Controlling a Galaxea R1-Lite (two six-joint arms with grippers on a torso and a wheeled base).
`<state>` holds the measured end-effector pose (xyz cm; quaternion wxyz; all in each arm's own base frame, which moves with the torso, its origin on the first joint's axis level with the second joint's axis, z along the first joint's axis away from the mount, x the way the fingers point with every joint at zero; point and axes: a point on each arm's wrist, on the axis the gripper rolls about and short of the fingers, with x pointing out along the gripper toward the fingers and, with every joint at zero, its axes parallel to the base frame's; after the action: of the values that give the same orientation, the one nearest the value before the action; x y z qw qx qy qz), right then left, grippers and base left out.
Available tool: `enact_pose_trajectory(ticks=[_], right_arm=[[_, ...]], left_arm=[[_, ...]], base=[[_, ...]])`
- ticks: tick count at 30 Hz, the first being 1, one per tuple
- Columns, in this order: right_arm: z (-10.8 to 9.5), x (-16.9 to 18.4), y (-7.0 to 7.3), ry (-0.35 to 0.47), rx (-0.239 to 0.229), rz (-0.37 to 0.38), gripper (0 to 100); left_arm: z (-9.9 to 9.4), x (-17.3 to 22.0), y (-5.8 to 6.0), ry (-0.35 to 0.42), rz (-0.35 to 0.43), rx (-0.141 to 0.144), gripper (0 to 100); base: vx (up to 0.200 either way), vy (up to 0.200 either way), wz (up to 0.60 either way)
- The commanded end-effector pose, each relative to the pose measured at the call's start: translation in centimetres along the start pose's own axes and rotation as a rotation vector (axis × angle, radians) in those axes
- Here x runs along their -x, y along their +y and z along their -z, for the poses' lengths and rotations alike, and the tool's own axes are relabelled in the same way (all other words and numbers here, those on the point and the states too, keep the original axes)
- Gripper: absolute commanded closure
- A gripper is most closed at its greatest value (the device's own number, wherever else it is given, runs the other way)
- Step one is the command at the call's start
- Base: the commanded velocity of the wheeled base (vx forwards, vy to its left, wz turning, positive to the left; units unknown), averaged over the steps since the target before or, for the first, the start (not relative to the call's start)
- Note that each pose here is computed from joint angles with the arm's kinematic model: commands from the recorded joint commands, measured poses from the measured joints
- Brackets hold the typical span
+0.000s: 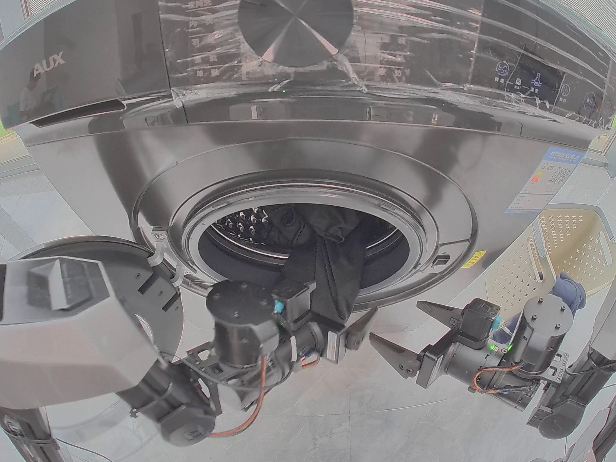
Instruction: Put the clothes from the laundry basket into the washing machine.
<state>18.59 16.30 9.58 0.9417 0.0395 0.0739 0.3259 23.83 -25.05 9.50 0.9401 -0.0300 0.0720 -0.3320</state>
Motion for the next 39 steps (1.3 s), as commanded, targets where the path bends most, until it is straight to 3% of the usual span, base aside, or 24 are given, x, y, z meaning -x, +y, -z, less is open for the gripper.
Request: enact_pose_trajectory(ticks=[1, 9, 15, 17, 18, 21, 25, 31, 35, 39], right_arm=[[-1.4, 2.6, 0.0, -0.051, 0.004, -0.004, 0], [-2.0, 5.4, -1.0, -0.076, 0.004, 0.048, 0], [-2.1, 7.7, -2.5, -0.076, -0.011, 0.137, 0], [-2.5, 8.3, -2.6, -0.091, -0.006, 0.160, 0], [-2.8, 9.1, -2.6, -0.101, 0.001, 0.176, 0], [-3.1, 10.6, -2.5, -0.098, 0.004, 0.212, 0], [-3.4, 12.9, -2.5, -0.110, 0.000, 0.246, 0], [-3.1, 15.4, -3.2, -0.096, -0.011, 0.342, 0], [-2.5, 17.7, -3.1, -0.086, -0.017, 0.383, 0], [-1.6, 20.3, -2.8, -0.108, -0.004, 0.436, 0]], left_arm=[[-2.7, 8.3, -0.7, -0.069, 0.098, 0.009, 0], [-3.1, 14.3, 0.2, -0.089, 0.105, 0.005, 0], [-3.2, 17.8, 1.2, -0.126, 0.084, 0.006, 0], [-3.3, 18.5, 1.4, -0.141, 0.058, -0.009, 0], [-3.6, 19.4, 2.2, -0.168, -0.006, -0.030, 0], [-3.4, 20.9, 4.0, -0.183, -0.119, -0.052, 0], [-3.3, 22.3, 5.0, -0.164, -0.194, -0.036, 0], [-3.3, 25.7, 5.0, -0.194, -0.211, -0.032, 0], [-2.3, 28.1, 5.3, -0.165, -0.267, -0.027, 0], [-1.7, 30.4, 5.3, -0.202, -0.304, -0.021, 0]], base=[[0.000, 0.000, 0.00], [0.000, 0.000, 0.00], [-0.100, 0.000, 0.00], [-0.200, 0.000, 0.00], [-0.200, 0.000, 0.00], [0.000, 0.000, 0.00], [-0.050, 0.000, 0.00], [-0.167, 0.000, 0.00], [0.000, 0.000, 0.00], [-0.150, 0.000, 0.00]])
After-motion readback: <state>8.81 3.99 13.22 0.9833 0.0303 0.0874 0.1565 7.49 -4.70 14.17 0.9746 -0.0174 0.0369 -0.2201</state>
